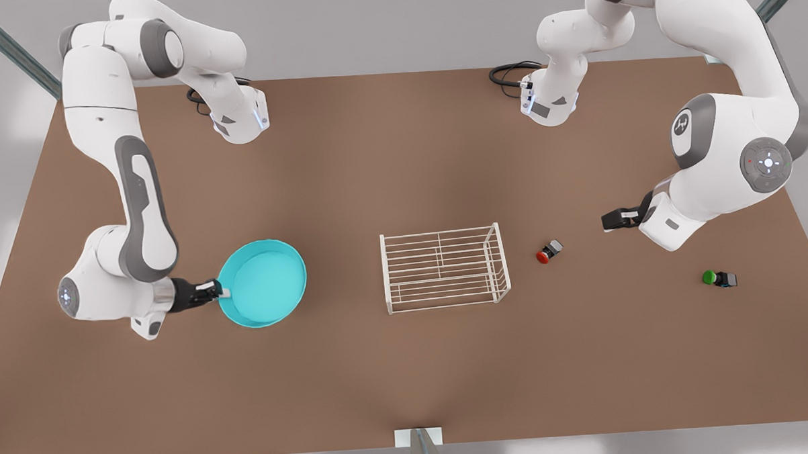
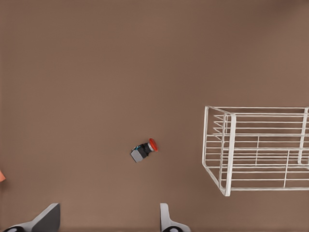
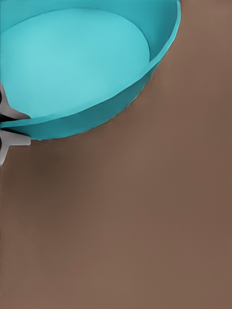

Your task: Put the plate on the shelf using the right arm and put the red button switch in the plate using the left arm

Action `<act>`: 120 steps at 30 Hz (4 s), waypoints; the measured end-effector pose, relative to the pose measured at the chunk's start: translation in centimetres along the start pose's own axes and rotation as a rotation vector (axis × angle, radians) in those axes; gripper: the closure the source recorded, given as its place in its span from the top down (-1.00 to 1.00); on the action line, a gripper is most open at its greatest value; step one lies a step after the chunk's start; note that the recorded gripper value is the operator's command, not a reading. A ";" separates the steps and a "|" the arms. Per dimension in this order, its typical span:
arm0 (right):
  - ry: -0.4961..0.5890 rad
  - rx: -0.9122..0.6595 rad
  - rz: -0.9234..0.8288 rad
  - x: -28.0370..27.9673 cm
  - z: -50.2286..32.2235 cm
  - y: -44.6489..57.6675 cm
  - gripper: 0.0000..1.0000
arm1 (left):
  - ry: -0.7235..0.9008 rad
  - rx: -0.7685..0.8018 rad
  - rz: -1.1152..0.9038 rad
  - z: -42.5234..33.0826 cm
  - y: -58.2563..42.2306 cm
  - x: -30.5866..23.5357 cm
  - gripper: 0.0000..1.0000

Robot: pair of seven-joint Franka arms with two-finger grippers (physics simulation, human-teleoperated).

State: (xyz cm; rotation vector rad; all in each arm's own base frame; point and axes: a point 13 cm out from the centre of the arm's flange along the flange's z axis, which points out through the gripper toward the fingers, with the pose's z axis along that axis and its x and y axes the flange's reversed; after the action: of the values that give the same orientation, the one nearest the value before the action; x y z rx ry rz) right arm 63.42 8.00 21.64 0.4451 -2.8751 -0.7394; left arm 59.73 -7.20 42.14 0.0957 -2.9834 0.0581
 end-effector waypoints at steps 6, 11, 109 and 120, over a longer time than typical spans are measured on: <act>0.044 -0.089 -0.127 -1.3 1.2 10.8 -0.54 | 0.000 -0.003 -0.005 0.1 0.0 0.0 1.00; 0.076 -0.098 -0.212 -2.6 2.9 20.7 -0.54 | 0.000 -0.007 -0.008 0.1 0.0 0.0 1.00; -0.066 0.465 0.405 6.1 -15.4 -1.1 1.00 | -0.164 -0.026 1.048 38.5 0.2 2.3 1.00; -0.059 0.465 0.400 6.0 -15.0 -1.2 1.00 | -0.166 -0.025 1.027 38.7 0.7 2.0 -0.04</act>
State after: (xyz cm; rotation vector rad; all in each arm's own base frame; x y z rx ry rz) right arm 61.12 -1.65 34.50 -0.1164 -3.0323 -0.0184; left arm 51.70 -8.31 4.19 -1.4656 -2.8221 0.1297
